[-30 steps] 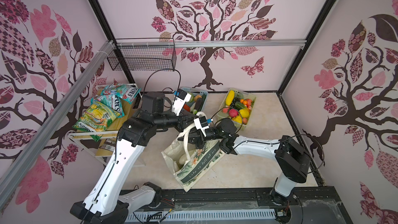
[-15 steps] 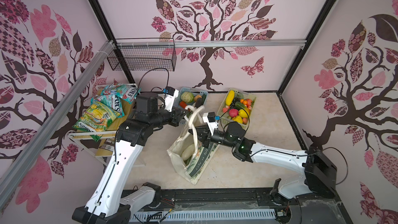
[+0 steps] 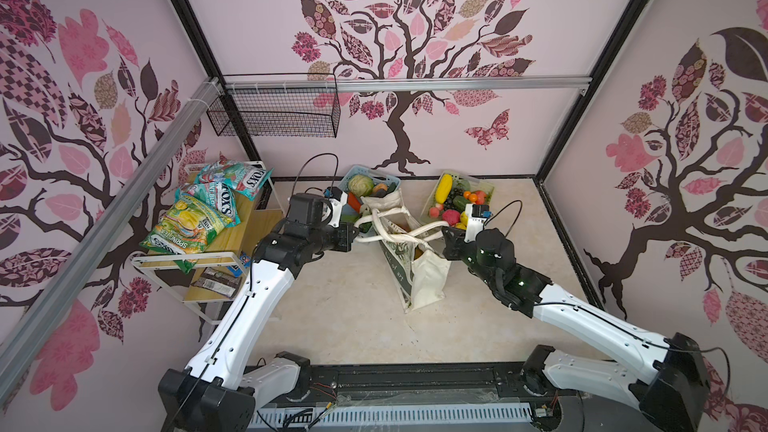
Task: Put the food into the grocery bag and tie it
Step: 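Open both grippers to release the knotted handles and withdraw from the bag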
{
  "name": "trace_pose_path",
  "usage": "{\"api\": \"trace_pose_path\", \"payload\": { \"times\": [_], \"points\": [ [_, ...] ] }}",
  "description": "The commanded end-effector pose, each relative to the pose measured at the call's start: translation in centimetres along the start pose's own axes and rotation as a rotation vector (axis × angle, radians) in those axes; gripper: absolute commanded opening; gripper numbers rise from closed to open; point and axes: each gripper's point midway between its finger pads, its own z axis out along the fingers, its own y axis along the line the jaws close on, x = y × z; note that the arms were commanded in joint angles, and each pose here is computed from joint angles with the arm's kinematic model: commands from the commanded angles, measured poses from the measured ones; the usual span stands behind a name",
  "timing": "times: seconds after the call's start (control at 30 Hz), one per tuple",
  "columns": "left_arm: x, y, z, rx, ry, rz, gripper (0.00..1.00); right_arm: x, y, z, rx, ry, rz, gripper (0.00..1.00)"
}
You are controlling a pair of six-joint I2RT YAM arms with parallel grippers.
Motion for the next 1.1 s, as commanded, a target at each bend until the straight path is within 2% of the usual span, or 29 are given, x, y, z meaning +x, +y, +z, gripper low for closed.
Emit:
{"api": "trace_pose_path", "payload": {
  "times": [0.0, 0.2, 0.4, 0.57, 0.73, 0.77, 0.8, 0.93, 1.07],
  "points": [
    [3.0, 4.5, 0.8, -0.185, 0.092, -0.03, 0.0, -3.9, -5.1, -2.8, 0.221, -0.159, 0.099, 0.0],
    [5.0, 8.0, 1.5, -0.233, 0.15, -0.127, 0.0, -3.6, -11.1, -3.7, 0.375, -0.161, 0.195, 0.0],
    [6.3, 9.3, 3.0, -0.262, 0.176, -0.177, 0.0, 1.7, -16.6, -2.6, 0.511, -0.022, 0.273, 0.0],
    [6.6, 8.9, 3.8, -0.223, 0.177, -0.2, 0.0, 3.6, -16.6, -1.6, 0.464, 0.018, 0.295, 0.0],
    [3.9, 6.0, 3.0, -0.105, 0.083, -0.184, 0.0, 1.9, -13.6, -0.9, 0.329, 0.05, 0.196, 0.0],
    [3.4, 5.4, 2.8, -0.085, 0.067, -0.179, 0.06, 1.8, -12.9, -0.7, 0.298, 0.067, 0.175, 0.02],
    [2.8, 4.8, 2.5, -0.061, 0.046, -0.174, 0.17, 1.7, -12.0, -0.6, 0.262, 0.093, 0.147, 0.06],
    [0.1, 2.9, 0.6, 0.001, -0.037, -0.171, 0.41, 1.2, -9.8, -0.8, 0.185, 0.166, 0.099, 0.19],
    [-2.1, 1.4, -1.7, 0.043, -0.112, -0.158, 0.58, 0.1, -7.4, -1.5, 0.095, 0.202, 0.062, 0.37]
  ]
}}
